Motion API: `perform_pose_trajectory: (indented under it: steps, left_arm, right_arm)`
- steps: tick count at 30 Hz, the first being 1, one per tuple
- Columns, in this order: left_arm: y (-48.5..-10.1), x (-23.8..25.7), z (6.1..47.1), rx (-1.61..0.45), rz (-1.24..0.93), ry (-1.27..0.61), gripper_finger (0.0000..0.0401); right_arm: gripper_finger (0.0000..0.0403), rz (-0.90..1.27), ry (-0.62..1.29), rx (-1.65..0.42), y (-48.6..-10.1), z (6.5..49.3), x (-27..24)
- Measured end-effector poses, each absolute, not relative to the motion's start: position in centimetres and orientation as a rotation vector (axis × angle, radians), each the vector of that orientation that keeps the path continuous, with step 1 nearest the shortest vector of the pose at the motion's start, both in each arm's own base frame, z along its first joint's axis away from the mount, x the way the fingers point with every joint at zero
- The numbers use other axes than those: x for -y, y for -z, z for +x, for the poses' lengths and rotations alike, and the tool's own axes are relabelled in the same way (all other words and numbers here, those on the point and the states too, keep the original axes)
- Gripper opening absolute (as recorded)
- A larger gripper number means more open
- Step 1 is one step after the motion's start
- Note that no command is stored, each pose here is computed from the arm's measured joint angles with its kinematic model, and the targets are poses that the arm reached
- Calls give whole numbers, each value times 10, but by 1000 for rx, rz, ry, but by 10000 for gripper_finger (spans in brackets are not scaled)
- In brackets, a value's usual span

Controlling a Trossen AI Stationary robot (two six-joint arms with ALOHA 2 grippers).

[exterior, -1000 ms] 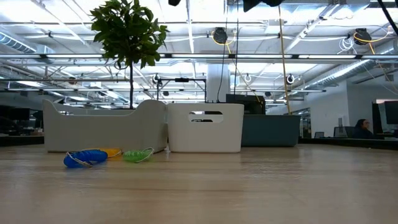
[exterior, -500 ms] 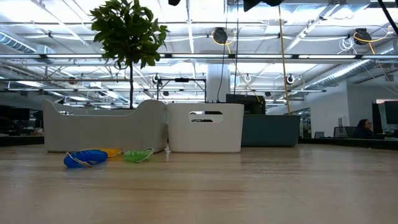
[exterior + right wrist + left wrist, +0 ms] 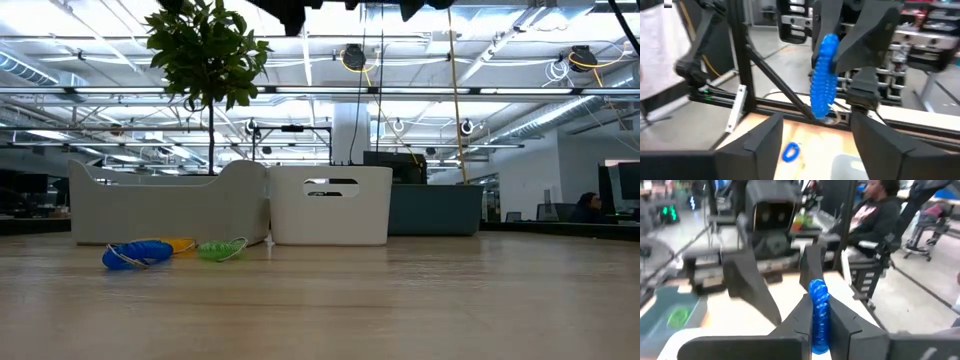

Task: Sort spring keychains
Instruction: Put the blue spring keychain into the gray bin

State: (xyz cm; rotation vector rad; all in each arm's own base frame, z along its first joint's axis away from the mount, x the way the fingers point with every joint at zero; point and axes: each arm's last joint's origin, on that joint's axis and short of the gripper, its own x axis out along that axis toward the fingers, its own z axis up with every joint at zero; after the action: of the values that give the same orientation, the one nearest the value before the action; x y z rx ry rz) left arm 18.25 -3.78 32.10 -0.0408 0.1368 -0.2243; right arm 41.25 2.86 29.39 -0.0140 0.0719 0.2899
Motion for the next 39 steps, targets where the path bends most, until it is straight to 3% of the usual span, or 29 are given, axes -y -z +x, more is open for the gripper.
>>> perform_pose_trajectory:
  steps: [9,17,23,39]
  left_arm:
    - [-312,33,163,-285,-118,166,28]
    - [-319,28,151,-472,-147,66,28]
    - [-330,26,143,-573,-156,19,27]
    - [-299,31,185,-964,-99,-96,27]
  right_arm:
    - [271,-36,-250,-79,-303,406,-12]
    - [273,-40,-218,-15,-333,388,-2]
    - [274,-53,-67,14,-348,378,6]
    - [274,-70,-29,24,-362,365,16]
